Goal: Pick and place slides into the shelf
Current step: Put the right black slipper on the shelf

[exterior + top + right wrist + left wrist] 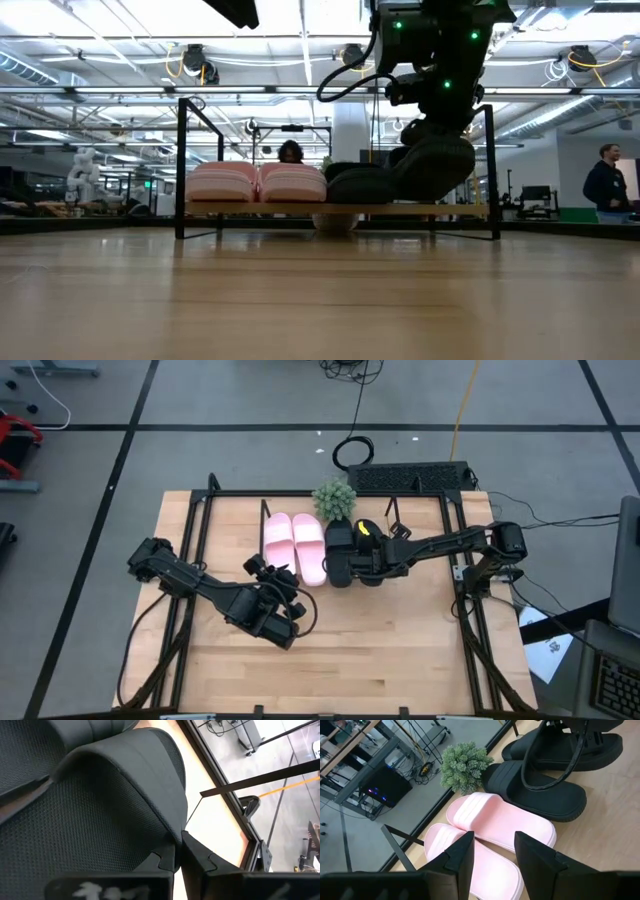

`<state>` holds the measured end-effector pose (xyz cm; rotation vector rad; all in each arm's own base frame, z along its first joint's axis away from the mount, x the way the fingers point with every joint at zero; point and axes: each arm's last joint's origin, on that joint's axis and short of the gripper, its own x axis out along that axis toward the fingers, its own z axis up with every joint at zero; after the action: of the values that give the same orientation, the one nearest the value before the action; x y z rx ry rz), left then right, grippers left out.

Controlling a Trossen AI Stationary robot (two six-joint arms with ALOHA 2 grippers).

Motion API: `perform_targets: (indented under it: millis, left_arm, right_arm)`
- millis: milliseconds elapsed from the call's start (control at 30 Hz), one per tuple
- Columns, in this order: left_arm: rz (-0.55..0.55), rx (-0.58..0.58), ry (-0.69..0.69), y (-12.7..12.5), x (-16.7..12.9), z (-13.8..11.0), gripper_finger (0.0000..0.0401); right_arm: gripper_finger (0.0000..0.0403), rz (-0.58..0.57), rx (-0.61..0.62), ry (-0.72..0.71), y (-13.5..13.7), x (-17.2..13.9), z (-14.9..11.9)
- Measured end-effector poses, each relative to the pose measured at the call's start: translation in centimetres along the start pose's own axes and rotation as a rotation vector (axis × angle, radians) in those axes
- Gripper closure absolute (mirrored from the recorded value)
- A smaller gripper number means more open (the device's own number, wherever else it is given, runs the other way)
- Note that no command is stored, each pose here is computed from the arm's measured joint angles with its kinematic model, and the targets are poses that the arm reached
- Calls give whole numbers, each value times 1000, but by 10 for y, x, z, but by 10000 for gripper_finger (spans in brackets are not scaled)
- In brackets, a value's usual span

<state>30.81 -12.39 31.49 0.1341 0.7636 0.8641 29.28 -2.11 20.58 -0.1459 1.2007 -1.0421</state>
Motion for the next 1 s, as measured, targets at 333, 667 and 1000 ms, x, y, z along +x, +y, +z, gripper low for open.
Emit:
perform_targets:
  millis: [333, 667, 1000]
  left_arm:
    - [0, 0, 0, 0, 0, 0, 256]
    - [0, 0, 0, 0, 0, 0, 256]
    - [0, 0, 0, 0, 0, 0, 256]
  right_arm:
    - [358, 32, -9, 7, 1, 0, 1]
    - [311, 34, -4, 0, 2, 0, 1]
    - [310, 26, -6, -4, 2, 0, 1]
